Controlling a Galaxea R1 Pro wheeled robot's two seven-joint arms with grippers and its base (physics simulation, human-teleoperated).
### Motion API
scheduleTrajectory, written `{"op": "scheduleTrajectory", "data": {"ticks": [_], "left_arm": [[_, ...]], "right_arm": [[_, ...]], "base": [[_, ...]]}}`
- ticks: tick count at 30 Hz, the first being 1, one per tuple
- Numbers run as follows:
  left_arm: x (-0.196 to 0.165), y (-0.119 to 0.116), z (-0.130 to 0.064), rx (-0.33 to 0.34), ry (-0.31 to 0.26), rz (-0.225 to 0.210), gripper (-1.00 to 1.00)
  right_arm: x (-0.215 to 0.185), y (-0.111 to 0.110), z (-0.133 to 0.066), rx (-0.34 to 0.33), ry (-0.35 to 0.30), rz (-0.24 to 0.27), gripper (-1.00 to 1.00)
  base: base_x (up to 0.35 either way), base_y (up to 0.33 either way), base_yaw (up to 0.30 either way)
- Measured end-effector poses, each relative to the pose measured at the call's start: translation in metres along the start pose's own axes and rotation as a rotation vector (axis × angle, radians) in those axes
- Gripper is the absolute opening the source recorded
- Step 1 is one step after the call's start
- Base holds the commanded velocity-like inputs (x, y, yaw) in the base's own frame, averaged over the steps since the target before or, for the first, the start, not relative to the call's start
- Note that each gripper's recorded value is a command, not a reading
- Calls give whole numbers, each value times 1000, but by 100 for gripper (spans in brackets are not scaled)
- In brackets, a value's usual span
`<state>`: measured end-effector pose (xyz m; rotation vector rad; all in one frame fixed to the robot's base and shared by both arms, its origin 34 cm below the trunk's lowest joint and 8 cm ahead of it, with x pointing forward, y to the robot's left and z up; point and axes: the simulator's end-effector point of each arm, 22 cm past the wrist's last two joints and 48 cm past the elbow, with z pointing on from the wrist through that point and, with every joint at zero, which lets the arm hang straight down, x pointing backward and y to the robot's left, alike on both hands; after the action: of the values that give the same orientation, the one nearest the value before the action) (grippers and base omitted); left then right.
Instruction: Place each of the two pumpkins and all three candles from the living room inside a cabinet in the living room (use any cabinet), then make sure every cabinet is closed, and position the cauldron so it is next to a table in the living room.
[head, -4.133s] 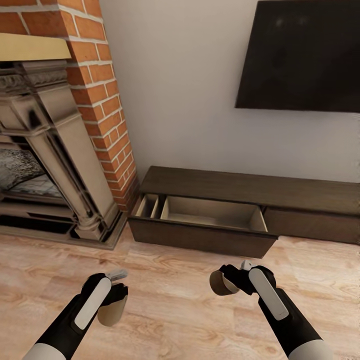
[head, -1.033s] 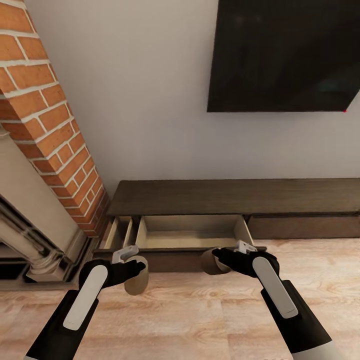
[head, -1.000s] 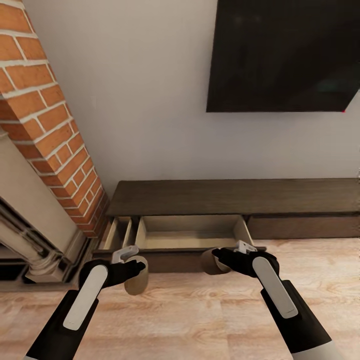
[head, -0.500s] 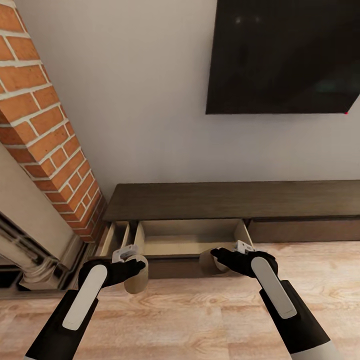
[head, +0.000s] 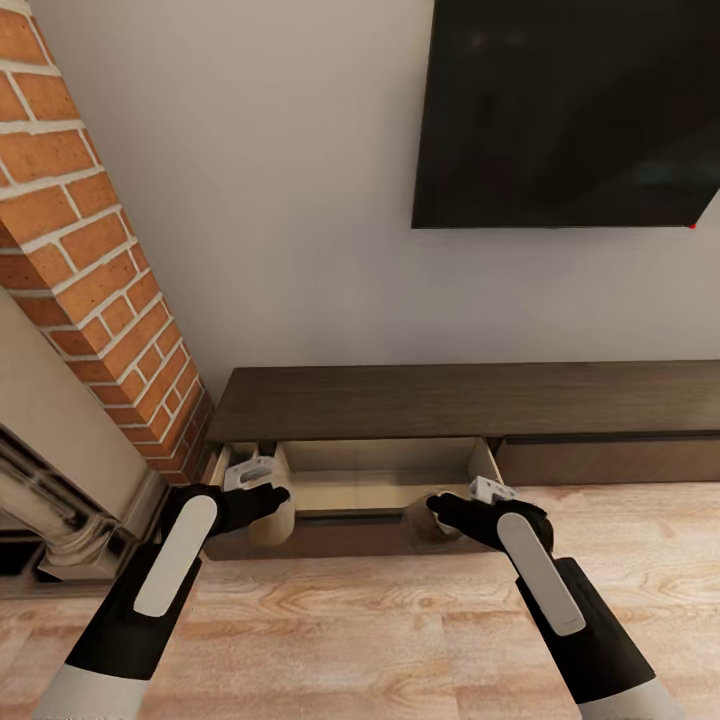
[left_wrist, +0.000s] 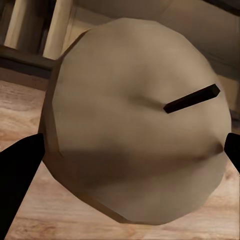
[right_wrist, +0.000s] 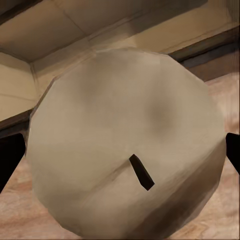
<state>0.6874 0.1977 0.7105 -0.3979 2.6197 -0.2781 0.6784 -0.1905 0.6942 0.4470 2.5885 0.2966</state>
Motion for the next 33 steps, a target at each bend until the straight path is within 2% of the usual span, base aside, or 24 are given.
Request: {"op": "scheduleTrajectory", "data": {"ticks": [1, 4, 6, 7, 10, 16, 20, 26, 33], "left_arm": [[-1, 0, 0, 1, -3, -4, -100], [-2, 0, 3, -1, -13, -22, -100], [-2, -13, 5, 24, -28, -46, -100], [3, -22, 6, 33, -24, -44, -100], [17, -38, 13, 31, -15, 0, -100], [10, -57, 13, 8, -125, 60, -100], [9, -67, 10, 14, -154, 87, -100], [4, -86, 5, 44, -230, 80, -100], [4, -92, 3, 52, -249, 89, -100]], "right_arm": [[-7, 3, -2, 7, -22, -15, -100], [-8, 23, -3, -10, -34, -33, -100], [-7, 30, -3, -7, -42, -62, -100], [-7, 30, -3, -2, -47, -73, -100], [-7, 36, -4, 4, -61, -99, -100], [-2, 61, -6, -23, -101, -140, -100], [-2, 64, -6, -25, -106, -146, -100], [-4, 65, -7, -26, -118, -144, -100], [-7, 63, -8, -23, -127, -141, -100]], "base": [[0, 0, 0], [0, 0, 0], [0, 0, 0], [0, 0, 0], [0, 0, 0], [0, 0, 0], [0, 0, 0], [0, 0, 0], [0, 0, 0]]}}
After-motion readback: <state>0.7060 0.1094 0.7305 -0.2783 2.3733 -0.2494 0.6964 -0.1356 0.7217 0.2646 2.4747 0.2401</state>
